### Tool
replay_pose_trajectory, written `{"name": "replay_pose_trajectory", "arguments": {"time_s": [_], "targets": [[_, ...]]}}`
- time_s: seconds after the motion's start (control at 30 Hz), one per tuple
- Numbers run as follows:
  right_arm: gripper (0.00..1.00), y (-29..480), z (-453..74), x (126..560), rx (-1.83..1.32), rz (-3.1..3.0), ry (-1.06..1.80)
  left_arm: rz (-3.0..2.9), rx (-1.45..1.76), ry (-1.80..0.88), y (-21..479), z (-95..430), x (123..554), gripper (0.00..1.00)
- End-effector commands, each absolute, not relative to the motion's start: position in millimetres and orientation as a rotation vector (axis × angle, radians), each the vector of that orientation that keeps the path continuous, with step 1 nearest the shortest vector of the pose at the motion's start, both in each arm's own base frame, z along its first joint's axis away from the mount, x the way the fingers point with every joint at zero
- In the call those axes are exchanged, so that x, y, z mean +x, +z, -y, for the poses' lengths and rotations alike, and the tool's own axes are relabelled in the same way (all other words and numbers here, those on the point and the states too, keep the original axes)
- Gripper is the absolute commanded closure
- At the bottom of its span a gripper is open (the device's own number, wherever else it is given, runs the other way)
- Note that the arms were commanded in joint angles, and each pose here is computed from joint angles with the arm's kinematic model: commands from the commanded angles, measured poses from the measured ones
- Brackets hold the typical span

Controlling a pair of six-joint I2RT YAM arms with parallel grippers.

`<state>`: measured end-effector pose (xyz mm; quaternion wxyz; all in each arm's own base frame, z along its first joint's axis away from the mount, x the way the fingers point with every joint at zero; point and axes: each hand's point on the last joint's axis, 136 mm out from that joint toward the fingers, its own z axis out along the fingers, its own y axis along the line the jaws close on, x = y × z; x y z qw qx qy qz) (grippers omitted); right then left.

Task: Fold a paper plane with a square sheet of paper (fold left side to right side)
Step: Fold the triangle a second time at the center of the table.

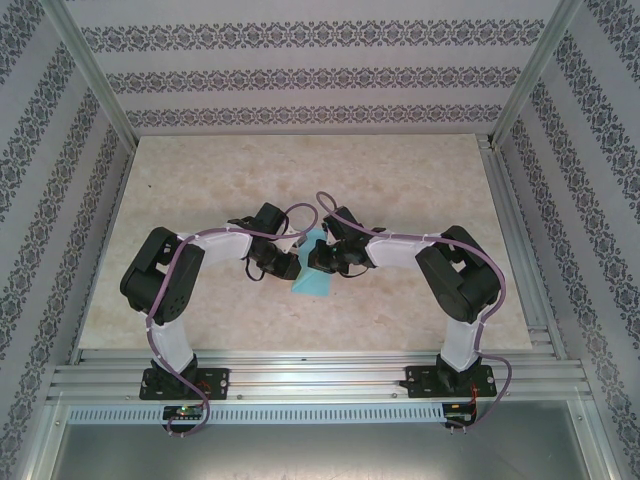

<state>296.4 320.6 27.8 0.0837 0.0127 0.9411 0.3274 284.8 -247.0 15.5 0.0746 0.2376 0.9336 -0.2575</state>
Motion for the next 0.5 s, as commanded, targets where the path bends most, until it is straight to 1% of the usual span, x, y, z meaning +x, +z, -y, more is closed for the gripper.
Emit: {"name": "replay_pose_trajectory", "arguments": {"time_s": [0.0, 0.2, 0.47], "targets": [[0.9, 50, -337, 301, 0.005, -2.743, 1.046, -2.87, 0.731, -0.636, -12, 236, 280, 0.87], [0.9, 32, -339, 294, 0.011, -2.788, 1.03, -2.869, 0.733, -0.634, -12, 237, 281, 0.87], [0.9, 10, -319, 282, 0.014, -2.872, 0.897, -2.867, 0.735, -0.635, -12, 238, 281, 0.87]]}}
